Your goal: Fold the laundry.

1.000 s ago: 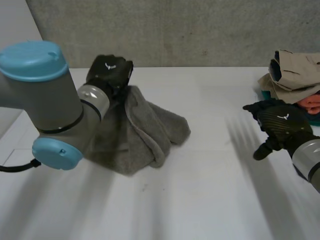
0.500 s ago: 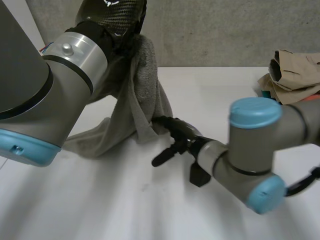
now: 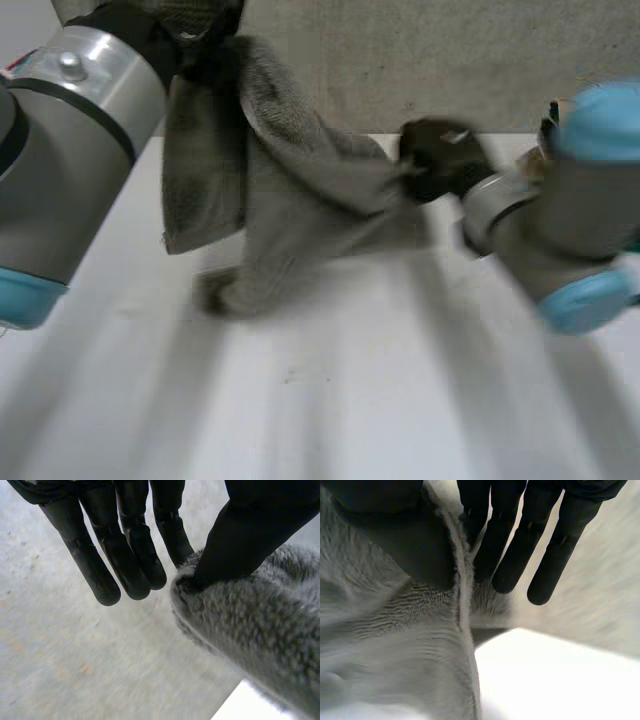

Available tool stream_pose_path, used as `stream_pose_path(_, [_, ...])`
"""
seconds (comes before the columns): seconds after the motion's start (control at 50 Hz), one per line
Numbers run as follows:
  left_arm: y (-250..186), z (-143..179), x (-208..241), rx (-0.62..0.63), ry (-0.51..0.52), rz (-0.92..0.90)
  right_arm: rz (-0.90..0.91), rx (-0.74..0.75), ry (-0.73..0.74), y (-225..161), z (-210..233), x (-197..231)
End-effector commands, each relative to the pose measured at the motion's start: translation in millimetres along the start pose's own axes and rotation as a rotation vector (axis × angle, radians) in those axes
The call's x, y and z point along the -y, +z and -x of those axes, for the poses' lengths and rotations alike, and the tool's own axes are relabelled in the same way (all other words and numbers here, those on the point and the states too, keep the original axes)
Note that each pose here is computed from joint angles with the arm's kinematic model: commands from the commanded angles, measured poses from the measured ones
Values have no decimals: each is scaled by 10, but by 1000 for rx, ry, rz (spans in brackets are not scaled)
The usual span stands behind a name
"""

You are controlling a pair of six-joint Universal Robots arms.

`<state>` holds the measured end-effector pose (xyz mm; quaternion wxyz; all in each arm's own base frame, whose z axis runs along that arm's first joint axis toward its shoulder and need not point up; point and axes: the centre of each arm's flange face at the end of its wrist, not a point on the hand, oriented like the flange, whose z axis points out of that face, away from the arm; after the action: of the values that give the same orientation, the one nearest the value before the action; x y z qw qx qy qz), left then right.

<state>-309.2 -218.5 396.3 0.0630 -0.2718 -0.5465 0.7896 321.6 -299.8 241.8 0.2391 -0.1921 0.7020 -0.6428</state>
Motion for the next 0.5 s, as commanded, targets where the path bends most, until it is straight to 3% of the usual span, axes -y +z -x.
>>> stream_pose_path(0.02, [-22, 224, -337, 34, 180, 129, 37, -87, -567, -380, -405, 635])
stream_pose_path(0.18, [-232, 100, -774, -59, 193, 326, 19, -70, -614, -709, -282, 991])
stream_pose_path(0.38, [-353, -143, -1556, -155, 193, 543, 325, 39, -657, -524, -228, 123])
stream_pose_path(0.5, [107, -96, -1894, -91, 240, 480, 345, -19, -709, -181, -363, -106])
